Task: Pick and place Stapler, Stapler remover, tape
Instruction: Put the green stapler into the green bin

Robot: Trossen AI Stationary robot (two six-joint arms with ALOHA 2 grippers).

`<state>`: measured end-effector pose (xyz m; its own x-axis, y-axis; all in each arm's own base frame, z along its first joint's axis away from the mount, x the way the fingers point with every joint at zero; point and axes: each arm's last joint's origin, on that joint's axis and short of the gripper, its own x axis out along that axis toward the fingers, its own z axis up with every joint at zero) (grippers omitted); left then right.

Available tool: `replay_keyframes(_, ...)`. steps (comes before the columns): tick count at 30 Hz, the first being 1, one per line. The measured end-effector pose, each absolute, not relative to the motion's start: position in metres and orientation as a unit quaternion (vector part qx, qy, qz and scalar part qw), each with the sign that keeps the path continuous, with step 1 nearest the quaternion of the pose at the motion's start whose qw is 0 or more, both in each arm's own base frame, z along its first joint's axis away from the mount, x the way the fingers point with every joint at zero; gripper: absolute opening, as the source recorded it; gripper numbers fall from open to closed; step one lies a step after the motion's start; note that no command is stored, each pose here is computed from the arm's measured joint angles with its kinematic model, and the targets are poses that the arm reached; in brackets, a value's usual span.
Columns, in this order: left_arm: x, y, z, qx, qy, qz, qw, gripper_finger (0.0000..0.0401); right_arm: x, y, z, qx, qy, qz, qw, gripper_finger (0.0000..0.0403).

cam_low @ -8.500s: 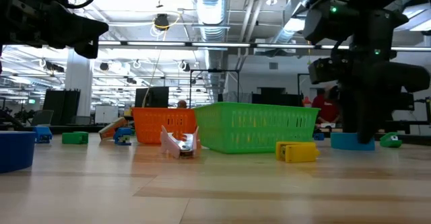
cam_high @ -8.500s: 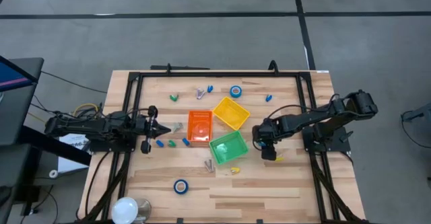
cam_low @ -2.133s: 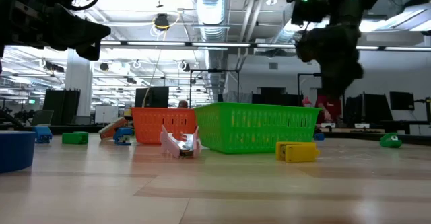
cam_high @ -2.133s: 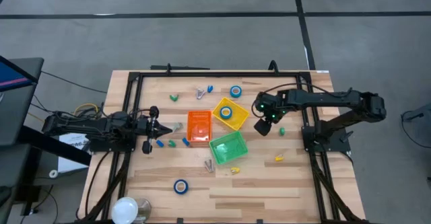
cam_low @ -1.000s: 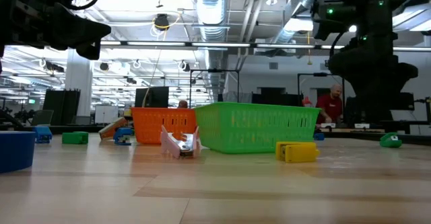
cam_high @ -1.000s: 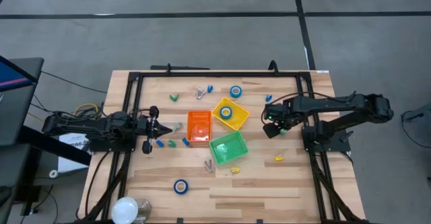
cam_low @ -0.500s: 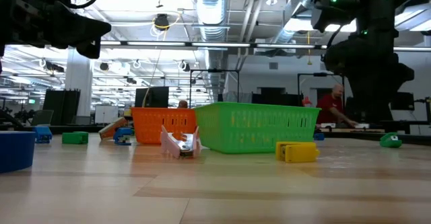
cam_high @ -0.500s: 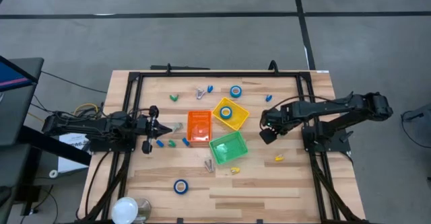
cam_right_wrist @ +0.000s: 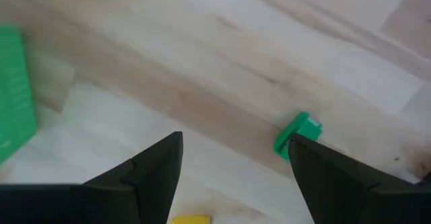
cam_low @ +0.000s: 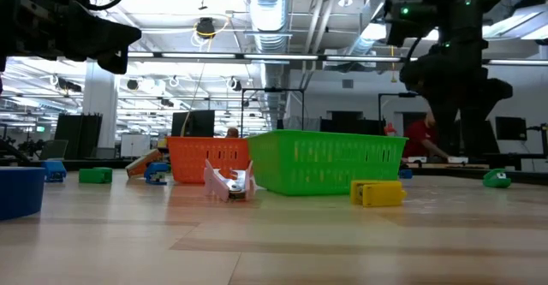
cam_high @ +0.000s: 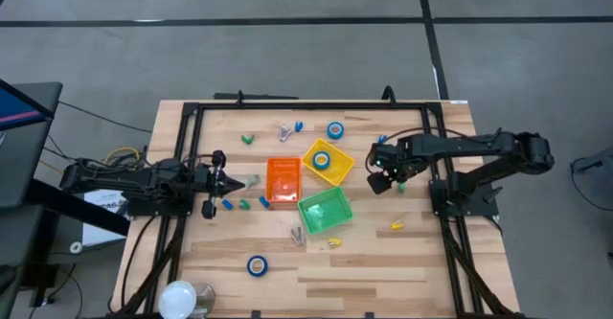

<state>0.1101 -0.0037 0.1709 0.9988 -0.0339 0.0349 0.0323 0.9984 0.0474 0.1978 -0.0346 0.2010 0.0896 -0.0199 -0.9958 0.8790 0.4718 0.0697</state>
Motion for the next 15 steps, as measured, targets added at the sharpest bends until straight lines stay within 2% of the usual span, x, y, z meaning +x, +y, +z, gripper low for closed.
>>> replay_keyframes(15, 0.110, -0.004, 0.172, 0.023, -0.022, -0.016, 0.999, 0.0004, 0.192, -0.047, 0.176, 0.395, 0.627, -0.378, 0.556, 0.0260)
